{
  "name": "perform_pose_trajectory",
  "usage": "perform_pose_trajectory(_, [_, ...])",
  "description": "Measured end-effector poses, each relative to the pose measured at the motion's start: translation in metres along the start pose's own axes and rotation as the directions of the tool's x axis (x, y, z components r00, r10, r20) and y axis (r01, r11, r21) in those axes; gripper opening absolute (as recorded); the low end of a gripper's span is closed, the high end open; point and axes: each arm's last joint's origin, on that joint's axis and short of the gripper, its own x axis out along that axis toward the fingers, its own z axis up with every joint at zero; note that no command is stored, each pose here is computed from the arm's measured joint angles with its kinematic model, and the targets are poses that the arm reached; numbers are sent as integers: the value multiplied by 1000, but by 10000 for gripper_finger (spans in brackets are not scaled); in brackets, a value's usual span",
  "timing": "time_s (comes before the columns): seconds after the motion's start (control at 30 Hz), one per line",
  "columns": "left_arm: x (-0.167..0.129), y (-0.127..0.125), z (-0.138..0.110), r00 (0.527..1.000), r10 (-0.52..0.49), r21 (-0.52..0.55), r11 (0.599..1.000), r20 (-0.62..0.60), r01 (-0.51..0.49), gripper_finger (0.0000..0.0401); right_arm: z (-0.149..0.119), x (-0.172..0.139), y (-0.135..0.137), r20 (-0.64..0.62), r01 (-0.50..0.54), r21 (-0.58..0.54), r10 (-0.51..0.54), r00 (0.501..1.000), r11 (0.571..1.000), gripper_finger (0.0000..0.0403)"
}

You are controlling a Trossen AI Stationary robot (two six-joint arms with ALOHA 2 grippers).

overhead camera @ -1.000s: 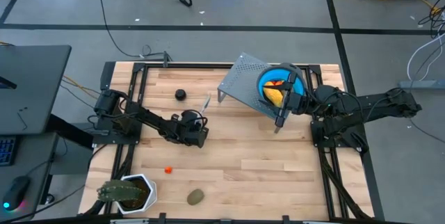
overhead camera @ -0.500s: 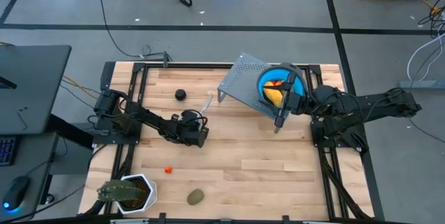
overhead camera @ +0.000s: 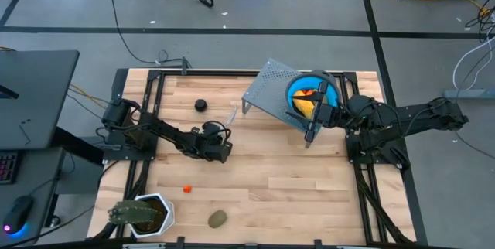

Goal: Pick & Place Fruit
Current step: Put the blue patterned knife on the shelf

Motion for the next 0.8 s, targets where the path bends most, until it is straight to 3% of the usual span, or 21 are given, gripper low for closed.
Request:
perform_pose_trajectory(0.3, [-13, -4, 11, 999, -43, -13, 999, 20, 44, 54, 0, 0, 0, -3, 0, -1, 0, 1000, 1000, 233])
perform_pose_trajectory(0.53, [-21, 8, 9, 999, 39, -17, 999, -16, -39, 57, 0, 0, 0, -5, -1, -2, 1, 1000, 1000, 233])
perform_pose_trajectory(0.63, [-26, 14, 13, 997, 75, -37, 997, 23, -74, 56, 0, 0, 0, -2, 0, -1, 0, 1000, 1000, 233])
perform_pose_trajectory(0.8, [-37, 14, 28, 989, 56, -70, 996, 140, -47, 55, 0, 0, 0, -1, 1, 0, -1, 1000, 1000, 233])
